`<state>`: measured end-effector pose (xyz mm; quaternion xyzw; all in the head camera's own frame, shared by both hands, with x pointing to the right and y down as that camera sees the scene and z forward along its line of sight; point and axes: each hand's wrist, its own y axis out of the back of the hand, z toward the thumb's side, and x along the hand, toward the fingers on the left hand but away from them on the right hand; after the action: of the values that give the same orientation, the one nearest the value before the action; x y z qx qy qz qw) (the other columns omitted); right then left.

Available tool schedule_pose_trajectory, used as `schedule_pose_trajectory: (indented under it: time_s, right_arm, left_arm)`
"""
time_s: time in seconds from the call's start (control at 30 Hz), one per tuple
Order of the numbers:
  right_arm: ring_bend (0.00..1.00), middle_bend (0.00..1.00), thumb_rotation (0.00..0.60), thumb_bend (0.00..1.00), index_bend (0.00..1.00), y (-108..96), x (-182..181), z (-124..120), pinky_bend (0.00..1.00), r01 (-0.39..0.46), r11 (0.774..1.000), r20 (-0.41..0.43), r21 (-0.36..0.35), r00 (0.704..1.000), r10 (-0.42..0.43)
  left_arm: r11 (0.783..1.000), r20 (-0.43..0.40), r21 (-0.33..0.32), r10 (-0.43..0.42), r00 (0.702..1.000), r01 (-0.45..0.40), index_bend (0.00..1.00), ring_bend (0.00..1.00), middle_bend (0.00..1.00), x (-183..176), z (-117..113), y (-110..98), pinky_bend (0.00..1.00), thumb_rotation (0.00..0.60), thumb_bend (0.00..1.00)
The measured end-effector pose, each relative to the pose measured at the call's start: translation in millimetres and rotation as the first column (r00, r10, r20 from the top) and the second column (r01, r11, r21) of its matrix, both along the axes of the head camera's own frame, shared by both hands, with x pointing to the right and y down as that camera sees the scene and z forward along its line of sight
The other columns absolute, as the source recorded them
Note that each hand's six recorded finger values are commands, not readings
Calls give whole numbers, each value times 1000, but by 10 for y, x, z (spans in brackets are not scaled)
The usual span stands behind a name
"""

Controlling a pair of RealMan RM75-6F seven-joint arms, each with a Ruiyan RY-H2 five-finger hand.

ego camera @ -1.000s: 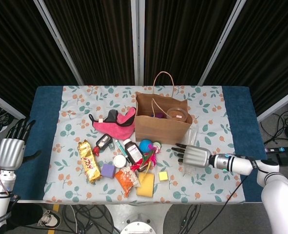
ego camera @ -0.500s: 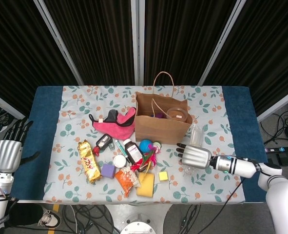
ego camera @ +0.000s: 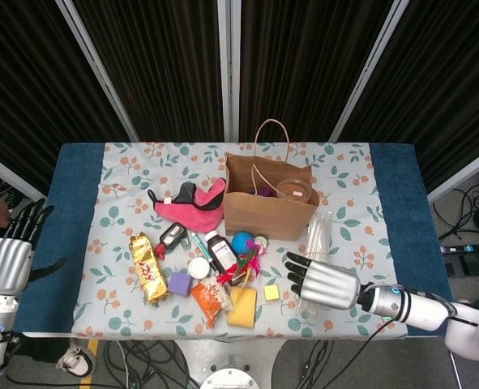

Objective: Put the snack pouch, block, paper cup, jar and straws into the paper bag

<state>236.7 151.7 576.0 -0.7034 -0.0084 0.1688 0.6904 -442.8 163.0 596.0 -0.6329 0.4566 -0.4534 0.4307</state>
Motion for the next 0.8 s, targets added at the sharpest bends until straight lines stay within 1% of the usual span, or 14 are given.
schedule_pose_trajectory:
  time_s: [0.17, 0.2, 0.3, 0.4, 0.47, 0.57, 0.67, 0.77, 0.8]
  right_arm:
    - [337, 667, 600, 105, 862, -51, -208, -602, 271, -36, 992, 90, 119, 996, 25]
    - [337, 668, 600, 105, 864, -89, -263, -746, 271, -49, 987, 115, 151, 993, 32]
    - [337, 670, 600, 105, 867, -246, -370, -1022, 271, -86, 970, 162, 226, 986, 50]
    - [337, 671, 600, 105, 868, -435, -461, -1152, 271, -139, 956, 200, 258, 976, 88]
    - [337, 672, 600, 105, 868, -548, -506, -1189, 271, -173, 951, 219, 258, 969, 117]
    - [337, 672, 600, 104, 868, -695, -579, -1178, 271, -238, 949, 256, 208, 949, 181]
    - [337, 673, 600, 106, 868, -782, -667, -1098, 271, -308, 946, 311, 102, 913, 264]
    - [337, 675, 600, 113, 868, -850, -776, -1020, 271, -379, 925, 390, -38, 846, 363]
    - [337, 675, 600, 116, 868, -880, -817, -992, 271, -406, 908, 424, -106, 807, 411]
  left_arm:
    - [1000, -12, -11, 15, 1000, -15, 118, 84, 135, -2, -12, 55, 210, 600, 31]
    - [1000, -15, -12, 18, 1000, -18, 118, 84, 135, 2, -14, 57, 210, 600, 31]
    - [1000, -19, -11, 24, 1000, -24, 118, 84, 135, 13, -23, 62, 210, 600, 31]
    - [1000, -22, -9, 26, 999, -26, 118, 83, 135, 13, -32, 64, 210, 600, 31]
    - [1000, -23, -10, 25, 999, -25, 118, 83, 135, 8, -36, 62, 210, 600, 30]
    - [1000, -25, -8, 25, 999, -25, 118, 84, 135, 3, -39, 50, 210, 600, 31]
    - [1000, -26, -7, 26, 999, -26, 118, 84, 135, 0, -45, 35, 210, 600, 31]
    - [1000, -24, -6, 29, 999, -29, 119, 83, 135, -9, -53, 21, 210, 600, 31]
    - [1000, -24, -6, 29, 999, -29, 118, 84, 135, -13, -58, 18, 210, 600, 31]
